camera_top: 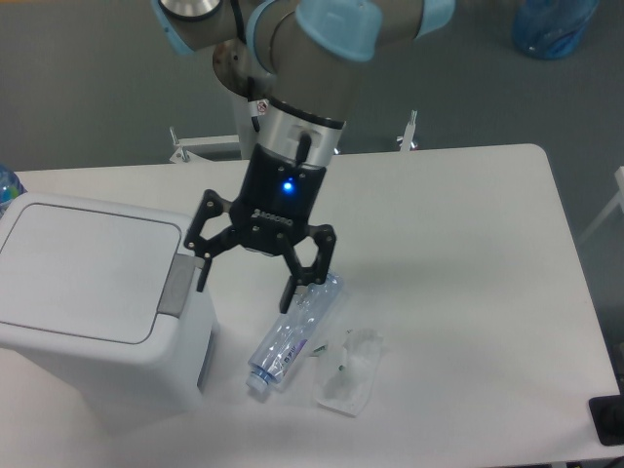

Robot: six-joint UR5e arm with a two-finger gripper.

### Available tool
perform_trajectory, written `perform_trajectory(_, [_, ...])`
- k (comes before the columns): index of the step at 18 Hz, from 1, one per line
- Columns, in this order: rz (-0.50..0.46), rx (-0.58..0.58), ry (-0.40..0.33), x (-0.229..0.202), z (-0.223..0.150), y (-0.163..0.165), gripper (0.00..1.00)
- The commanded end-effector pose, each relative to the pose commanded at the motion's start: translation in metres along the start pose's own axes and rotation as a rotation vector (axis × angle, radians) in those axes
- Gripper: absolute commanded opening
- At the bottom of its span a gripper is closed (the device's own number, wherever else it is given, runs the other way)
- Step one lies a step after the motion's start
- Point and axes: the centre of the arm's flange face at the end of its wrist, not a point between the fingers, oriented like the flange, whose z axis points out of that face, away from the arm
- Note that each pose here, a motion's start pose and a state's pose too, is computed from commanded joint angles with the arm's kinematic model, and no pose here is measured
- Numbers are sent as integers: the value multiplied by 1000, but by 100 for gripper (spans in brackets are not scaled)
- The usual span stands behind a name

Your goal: Open the trash can

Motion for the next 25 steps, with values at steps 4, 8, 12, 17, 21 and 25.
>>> perform_trajectory(4, [-5, -12, 3, -2, 6, 6, 100])
perform_trajectory(8, [-8, -25, 8, -3, 13, 10, 100])
perform_trajectory(12, [-12, -30, 9, -5, 16, 11, 100])
perform_trajectory(17, [-5, -51, -16, -3, 24, 14, 100])
perform_trajectory(21, [-5, -55, -19, -2, 25, 14, 100])
perform_trajectory(25, [-11, -55, -19, -2, 25, 14, 100])
